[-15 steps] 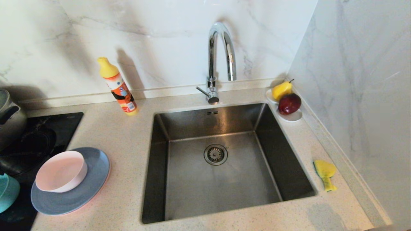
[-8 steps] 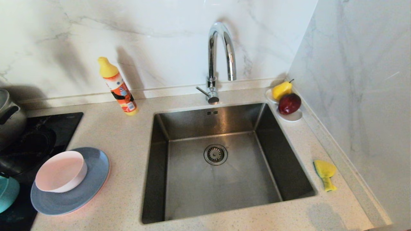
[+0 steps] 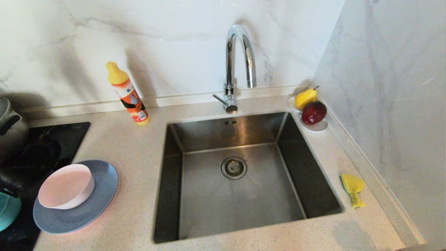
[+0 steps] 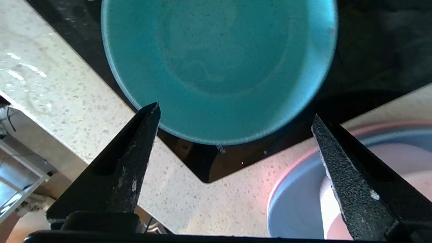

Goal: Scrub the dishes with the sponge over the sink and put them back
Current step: Place the bowl on the bowl

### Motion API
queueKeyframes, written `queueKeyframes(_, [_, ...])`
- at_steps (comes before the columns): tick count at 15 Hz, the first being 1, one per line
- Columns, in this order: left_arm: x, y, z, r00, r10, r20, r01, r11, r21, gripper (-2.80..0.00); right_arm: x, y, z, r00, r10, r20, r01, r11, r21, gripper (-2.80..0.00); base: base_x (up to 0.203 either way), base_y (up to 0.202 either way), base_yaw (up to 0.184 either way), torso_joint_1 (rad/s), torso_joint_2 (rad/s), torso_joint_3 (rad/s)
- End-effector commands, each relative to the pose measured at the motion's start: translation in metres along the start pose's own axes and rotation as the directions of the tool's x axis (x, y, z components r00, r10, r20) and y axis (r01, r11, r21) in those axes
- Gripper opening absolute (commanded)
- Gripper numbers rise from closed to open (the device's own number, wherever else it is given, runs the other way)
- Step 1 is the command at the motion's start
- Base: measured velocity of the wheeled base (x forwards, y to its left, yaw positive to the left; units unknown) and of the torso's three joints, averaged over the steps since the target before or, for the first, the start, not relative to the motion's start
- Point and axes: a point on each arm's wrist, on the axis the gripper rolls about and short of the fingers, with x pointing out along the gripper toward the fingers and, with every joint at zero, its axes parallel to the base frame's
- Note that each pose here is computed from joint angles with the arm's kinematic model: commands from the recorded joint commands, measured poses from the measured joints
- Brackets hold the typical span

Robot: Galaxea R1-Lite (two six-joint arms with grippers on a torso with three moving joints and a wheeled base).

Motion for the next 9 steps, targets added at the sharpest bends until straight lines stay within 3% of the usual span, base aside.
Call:
queueKeyframes(1, [0.016,0.002,0.002,0.999,0.009,-0.032,-0.009,1.000,-0.007,0.00,0.000,0.000,0.000,1.000,0.000,-0.001,0.000,1.000,-0.001,-2.80,0.000,0.000,0.000,0.000,0.00,0.000])
queueKeyframes(7, [0.032,0.004,0.003,0.998,0.015,-0.059,-0.016,1.000,-0.011,0.00,0.000,0.000,0.000,1.000,0.000,-0.001,0.000,1.000,-0.001,-2.80,0.000,0.000,0.000,0.000,0.00,0.000])
queueKeyframes(8, [0.033,0.004,0.003,0.998,0.007,-0.063,-0.007,1.000,-0.008,-2.80,0.000,0.000,0.000,1.000,0.000,-0.001,0.000,1.000,-0.001,-2.80,0.000,0.000,0.000,0.000,0.00,0.000])
queueKeyframes(9, [0.034,0.003,0.003,0.998,-0.003,-0.067,0.003,1.000,-0.008,-2.80,0.000,0.000,0.000,1.000,0.000,-0.001,0.000,1.000,-0.001,-2.80,0.000,0.000,0.000,0.000,0.00,0.000])
